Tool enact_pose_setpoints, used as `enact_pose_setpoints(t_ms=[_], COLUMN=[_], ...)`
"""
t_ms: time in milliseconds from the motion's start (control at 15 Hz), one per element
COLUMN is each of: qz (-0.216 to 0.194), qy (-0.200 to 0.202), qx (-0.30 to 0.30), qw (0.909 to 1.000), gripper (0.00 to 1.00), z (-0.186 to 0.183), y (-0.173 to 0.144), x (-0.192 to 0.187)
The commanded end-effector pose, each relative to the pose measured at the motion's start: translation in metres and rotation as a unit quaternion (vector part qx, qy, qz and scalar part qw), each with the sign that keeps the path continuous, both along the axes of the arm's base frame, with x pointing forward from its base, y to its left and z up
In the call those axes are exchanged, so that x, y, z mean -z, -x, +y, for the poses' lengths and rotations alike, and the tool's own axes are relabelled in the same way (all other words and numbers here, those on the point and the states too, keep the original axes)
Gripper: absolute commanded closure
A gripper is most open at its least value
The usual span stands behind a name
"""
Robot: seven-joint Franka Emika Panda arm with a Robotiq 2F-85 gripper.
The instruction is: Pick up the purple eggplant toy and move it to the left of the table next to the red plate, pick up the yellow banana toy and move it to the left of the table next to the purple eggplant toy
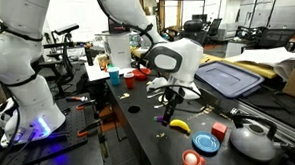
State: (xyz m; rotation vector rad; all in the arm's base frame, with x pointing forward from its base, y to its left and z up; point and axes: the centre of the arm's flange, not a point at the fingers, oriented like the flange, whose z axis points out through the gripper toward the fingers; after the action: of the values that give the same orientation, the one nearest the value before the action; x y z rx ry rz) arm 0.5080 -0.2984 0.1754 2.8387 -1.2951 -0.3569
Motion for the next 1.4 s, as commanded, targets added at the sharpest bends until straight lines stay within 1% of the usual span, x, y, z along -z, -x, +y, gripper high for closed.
enact_pose_setpoints(t_ms=[0,400,667,1067,1333], qz=[0.015,0.017,0.029,0.048,0.040], qy=[-0.017,-0.010,-0.004,-0.002,-0.006], qx=[-0.068,-0.140,-0.198,-0.275,-0.307], qw=[0.9974,0.9899,0.9798,0.9601,0.9510], gripper=[0.84,0.84,0.84,0.84,0.84], z=[0.034,0.095,0.138,0.201,0.250], y=[0.008,-0.010,-0.022,-0.042,-0.053], x=[-0.031,-0.032,-0.026,-0.021,-0.019])
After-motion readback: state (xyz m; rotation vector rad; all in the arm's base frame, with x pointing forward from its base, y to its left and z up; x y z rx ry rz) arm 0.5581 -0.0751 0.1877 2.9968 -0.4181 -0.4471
